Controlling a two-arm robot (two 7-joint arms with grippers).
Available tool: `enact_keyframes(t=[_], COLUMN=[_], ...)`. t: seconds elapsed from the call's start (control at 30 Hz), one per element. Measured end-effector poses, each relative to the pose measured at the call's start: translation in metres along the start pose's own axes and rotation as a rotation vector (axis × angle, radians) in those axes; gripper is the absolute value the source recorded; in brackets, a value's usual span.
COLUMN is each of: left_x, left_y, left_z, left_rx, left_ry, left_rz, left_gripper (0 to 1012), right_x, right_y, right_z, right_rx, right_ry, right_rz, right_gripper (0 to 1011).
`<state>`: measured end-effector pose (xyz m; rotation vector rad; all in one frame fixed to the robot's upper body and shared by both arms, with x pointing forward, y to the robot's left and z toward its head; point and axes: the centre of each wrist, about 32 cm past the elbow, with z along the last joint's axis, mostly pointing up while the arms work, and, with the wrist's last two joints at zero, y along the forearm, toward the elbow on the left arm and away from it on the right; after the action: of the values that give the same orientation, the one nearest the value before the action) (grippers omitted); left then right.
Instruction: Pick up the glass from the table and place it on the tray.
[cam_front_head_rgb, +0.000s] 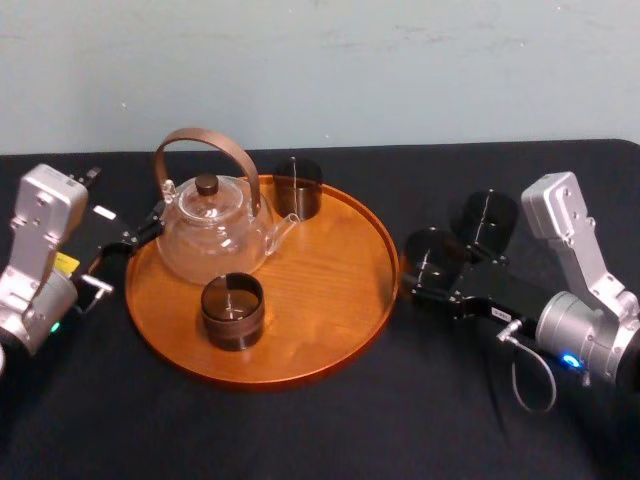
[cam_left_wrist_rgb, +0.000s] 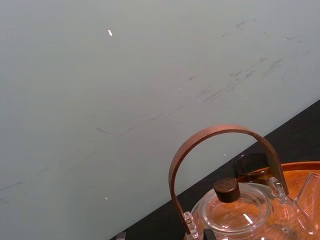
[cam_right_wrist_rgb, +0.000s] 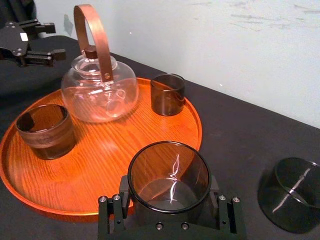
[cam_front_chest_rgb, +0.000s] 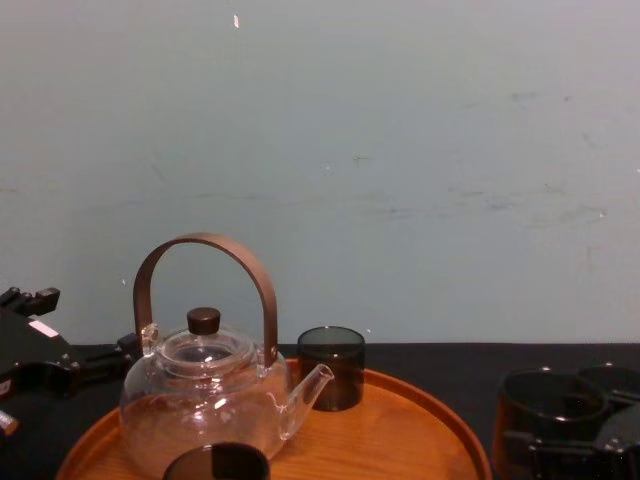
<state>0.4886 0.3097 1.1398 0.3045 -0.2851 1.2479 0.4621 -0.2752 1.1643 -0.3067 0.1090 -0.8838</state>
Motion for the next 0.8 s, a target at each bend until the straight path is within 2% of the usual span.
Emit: enact_keyframes(t=[0.57, 0.8], left_x=[0.0000, 0.0000], left_y=[0.000, 0.000], left_z=[0.000, 0.000], left_rx=[0.000, 0.000], left_ry=[0.000, 0.000], left_rz=[0.000, 0.000], left_gripper=[1001, 1001], right_x=[-0.0142, -0.0243], right_y=[0.018, 0.029], right_z=[0.014, 0.018], right_rx=[0.003, 0.006], right_ry=[-0.029, -0.042], right_rz=[0.049, 0.077], right_gripper=[902, 902])
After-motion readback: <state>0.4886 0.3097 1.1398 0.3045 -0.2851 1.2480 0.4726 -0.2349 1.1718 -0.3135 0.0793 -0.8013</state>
